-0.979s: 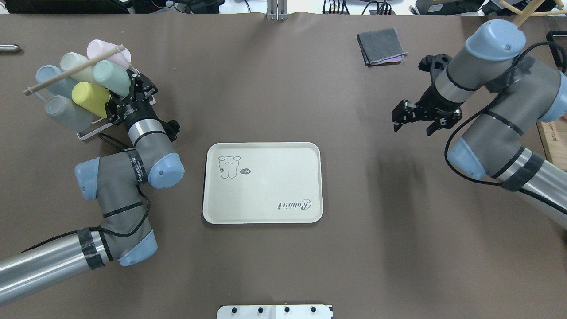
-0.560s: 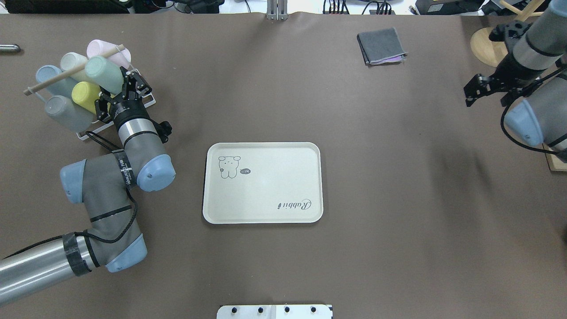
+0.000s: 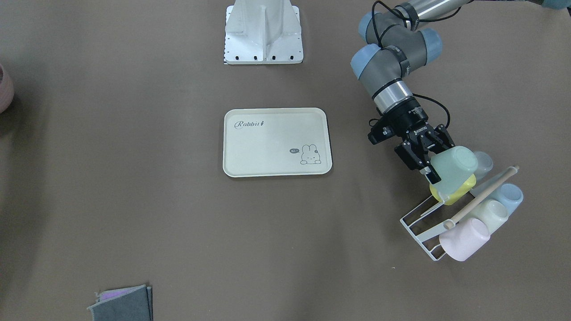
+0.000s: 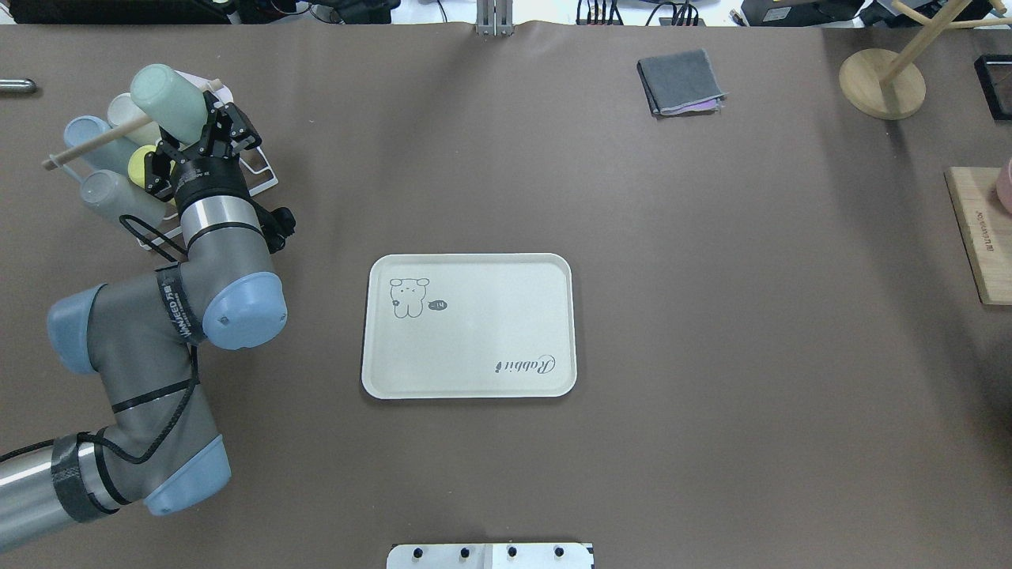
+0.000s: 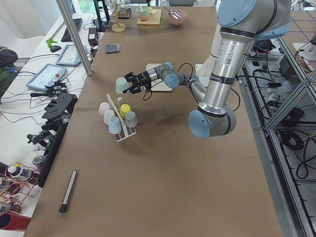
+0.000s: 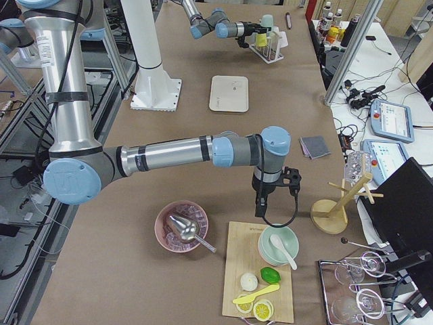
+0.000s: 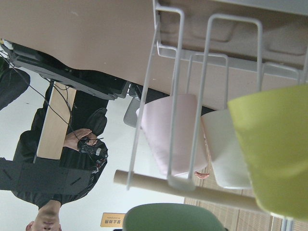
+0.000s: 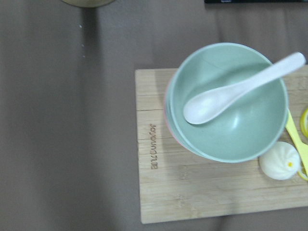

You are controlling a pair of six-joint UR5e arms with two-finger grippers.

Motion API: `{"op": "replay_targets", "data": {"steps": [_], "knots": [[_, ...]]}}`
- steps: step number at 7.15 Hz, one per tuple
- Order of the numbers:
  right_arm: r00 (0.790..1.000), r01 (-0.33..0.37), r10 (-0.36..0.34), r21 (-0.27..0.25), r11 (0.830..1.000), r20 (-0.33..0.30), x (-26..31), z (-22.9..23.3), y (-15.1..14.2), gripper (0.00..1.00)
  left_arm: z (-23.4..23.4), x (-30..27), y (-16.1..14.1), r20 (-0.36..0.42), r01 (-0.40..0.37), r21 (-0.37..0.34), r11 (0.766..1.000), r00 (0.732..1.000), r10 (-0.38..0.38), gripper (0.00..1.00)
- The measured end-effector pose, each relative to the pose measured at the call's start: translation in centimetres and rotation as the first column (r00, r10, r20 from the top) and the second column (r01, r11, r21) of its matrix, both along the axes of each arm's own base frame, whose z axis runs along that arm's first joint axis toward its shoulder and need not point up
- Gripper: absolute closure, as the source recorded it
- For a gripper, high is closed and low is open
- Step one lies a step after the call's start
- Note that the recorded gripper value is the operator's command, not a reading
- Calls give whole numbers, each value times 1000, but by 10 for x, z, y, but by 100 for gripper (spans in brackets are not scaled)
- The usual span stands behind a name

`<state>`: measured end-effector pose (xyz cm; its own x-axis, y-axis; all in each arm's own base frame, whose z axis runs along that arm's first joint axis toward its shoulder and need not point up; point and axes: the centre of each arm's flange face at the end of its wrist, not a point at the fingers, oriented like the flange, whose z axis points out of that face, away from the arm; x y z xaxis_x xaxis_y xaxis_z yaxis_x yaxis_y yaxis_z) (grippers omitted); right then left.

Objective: Pick up and place green cup on tray

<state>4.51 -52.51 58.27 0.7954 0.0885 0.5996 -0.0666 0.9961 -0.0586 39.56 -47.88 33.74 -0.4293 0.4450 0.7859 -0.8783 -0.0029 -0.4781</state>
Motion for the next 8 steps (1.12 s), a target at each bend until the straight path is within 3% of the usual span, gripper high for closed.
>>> {"op": "replay_targets", "data": {"steps": [1,2,4,5,6,7,8], "knots": [[999,36,-36,-6,999,-5,31,2,16,0,-10,-8,6,-42,-6,27,1000,999,7,56],[997,80,-80,3,997,1,61,11,33,0,-20,-10,12,-108,-14,65,998,994,21,60],[998,39,-39,-17,999,41,112,45,83,0,-49,-13,25,-283,-20,158,987,957,65,87],[999,19,-19,-13,1000,50,121,61,102,0,-57,-14,30,-376,-31,195,980,921,104,96],[999,11,-12,21,1000,48,123,79,115,0,-56,-12,34,-475,-72,222,972,863,173,100],[999,5,-8,73,997,43,121,94,127,0,-51,-7,38,-570,-133,256,957,779,261,100],[999,2,-6,112,994,37,119,102,137,0,-48,-3,44,-650,-187,304,934,676,347,100]]}}
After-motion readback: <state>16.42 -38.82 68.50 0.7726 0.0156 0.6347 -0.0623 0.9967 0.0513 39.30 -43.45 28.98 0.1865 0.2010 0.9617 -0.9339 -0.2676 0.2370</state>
